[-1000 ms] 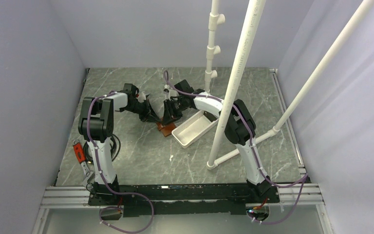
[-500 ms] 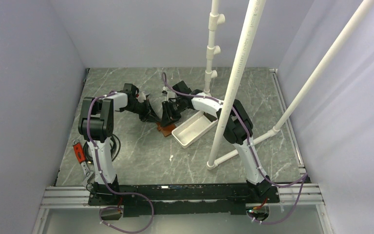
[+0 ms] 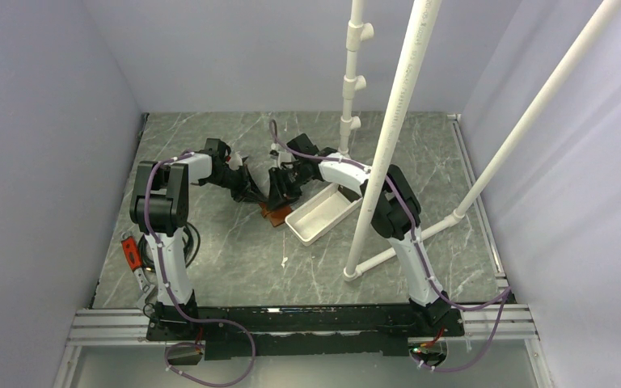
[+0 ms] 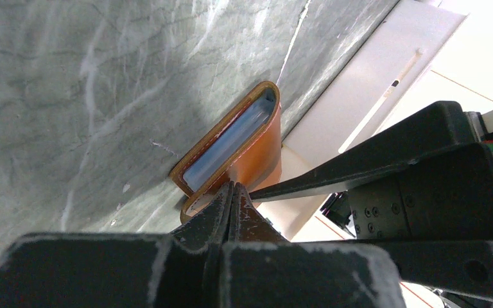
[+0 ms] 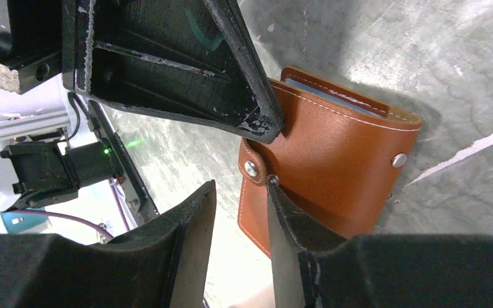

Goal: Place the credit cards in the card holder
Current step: Close the card holder at the center of the board.

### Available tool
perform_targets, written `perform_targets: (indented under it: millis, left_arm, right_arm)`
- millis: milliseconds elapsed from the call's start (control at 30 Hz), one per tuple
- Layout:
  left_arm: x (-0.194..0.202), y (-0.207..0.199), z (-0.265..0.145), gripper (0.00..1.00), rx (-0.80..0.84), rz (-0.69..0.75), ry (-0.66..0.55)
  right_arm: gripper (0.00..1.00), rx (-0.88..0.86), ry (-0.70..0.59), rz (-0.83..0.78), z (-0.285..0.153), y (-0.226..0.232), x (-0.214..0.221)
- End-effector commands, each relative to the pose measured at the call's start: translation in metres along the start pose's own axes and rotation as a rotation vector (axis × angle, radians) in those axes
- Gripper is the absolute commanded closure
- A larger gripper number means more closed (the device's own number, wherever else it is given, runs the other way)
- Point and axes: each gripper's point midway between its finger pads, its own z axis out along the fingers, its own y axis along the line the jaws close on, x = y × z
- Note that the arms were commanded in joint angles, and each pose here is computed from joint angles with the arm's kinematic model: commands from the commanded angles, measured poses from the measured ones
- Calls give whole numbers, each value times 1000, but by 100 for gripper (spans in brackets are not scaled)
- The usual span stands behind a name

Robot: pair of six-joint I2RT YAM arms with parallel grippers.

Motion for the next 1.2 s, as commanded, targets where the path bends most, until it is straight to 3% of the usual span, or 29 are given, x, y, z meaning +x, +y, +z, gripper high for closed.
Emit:
perform_targets:
  millis: [0,133,633,1067,1167]
  left_arm:
    - [4,33,10,100,-104,-18,16]
    - [5,33,10,100,-106,-18,17]
    - [6,34,11,100,-101,-21,19]
    - [6,34,11,100,-102,-21,21]
    - [6,34,11,100,-102,-21,21]
  right_arm:
    - [61,66,-70,-52,-15,-7,-23]
    - [61,65,-69,-50,-10,-11,-29]
    - [77,-15,-11,-50,8,1,-12]
    - [79,-13,8,-54,9,3,-5]
    - [89,-2,5,-59,7,4,-6]
